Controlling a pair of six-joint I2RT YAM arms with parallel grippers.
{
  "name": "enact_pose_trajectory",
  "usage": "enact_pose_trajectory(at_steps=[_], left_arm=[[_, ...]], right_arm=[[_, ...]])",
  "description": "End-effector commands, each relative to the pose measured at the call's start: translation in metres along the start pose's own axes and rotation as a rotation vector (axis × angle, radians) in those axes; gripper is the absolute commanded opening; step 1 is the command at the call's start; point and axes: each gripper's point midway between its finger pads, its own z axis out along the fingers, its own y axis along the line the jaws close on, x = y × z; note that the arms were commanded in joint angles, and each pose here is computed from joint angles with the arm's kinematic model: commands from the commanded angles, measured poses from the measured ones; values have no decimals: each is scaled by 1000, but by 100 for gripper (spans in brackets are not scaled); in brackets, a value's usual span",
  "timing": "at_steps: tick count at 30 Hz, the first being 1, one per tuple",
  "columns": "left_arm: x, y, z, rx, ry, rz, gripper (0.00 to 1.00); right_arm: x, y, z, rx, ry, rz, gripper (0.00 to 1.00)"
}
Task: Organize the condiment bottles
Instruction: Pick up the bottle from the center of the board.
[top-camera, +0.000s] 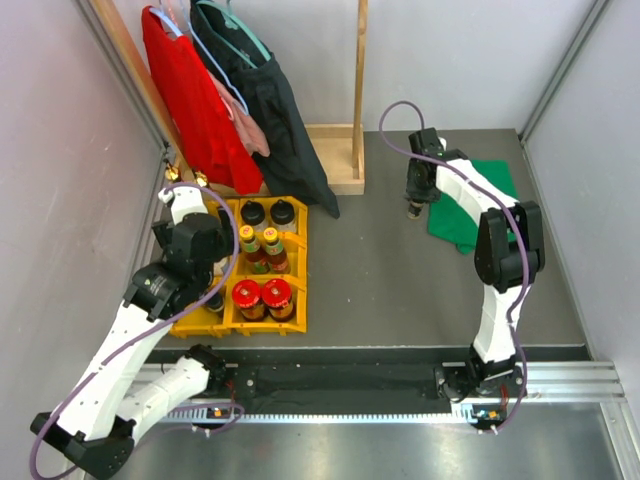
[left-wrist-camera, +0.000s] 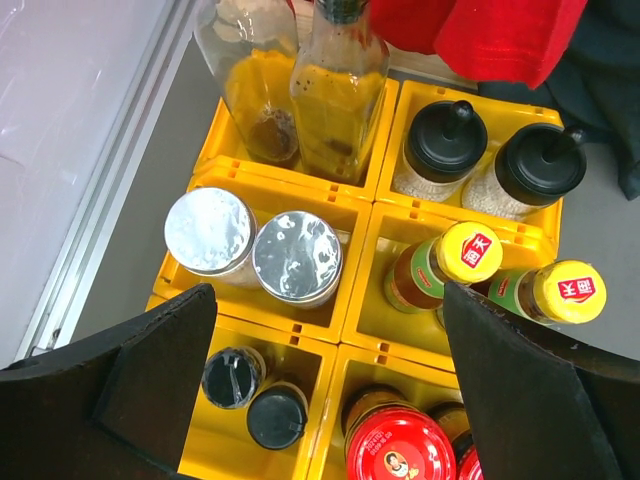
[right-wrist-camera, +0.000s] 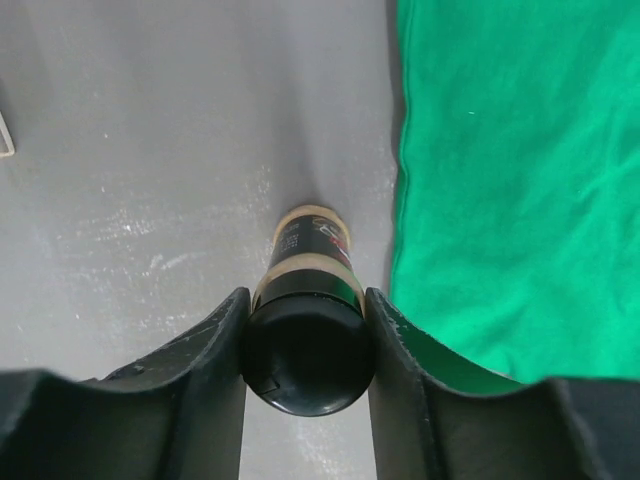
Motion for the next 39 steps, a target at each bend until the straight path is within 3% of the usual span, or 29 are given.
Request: enact_pose_trajectory(at_steps=[1, 4, 7, 17, 23, 31, 39], left_arm=[[-25, 1, -4, -6, -80, -42, 99], [-25, 10, -2, -73, -74, -52, 99], [-24, 15, -1, -108, -71, -54, 99], [-25, 43, -4, -289, -83, -87, 99], [-30, 47, 1, -304, -103, -164, 99], [-54, 32, 42, -243, -61, -243, 99], [-112, 48, 48, -287, -128, -354, 99]], right_arm=[[-19, 5, -13, 2, -51, 7, 19], [-18, 10, -23, 2, -70, -5, 6], [-17, 20, -41, -13, -101, -27, 0], [-10, 83, -163, -233, -291, -143, 0], [-1, 116, -241, -430, -395, -225, 0], [13, 147, -290, -651, -440, -308, 0], [62, 213, -312, -779, -454, -583, 0]])
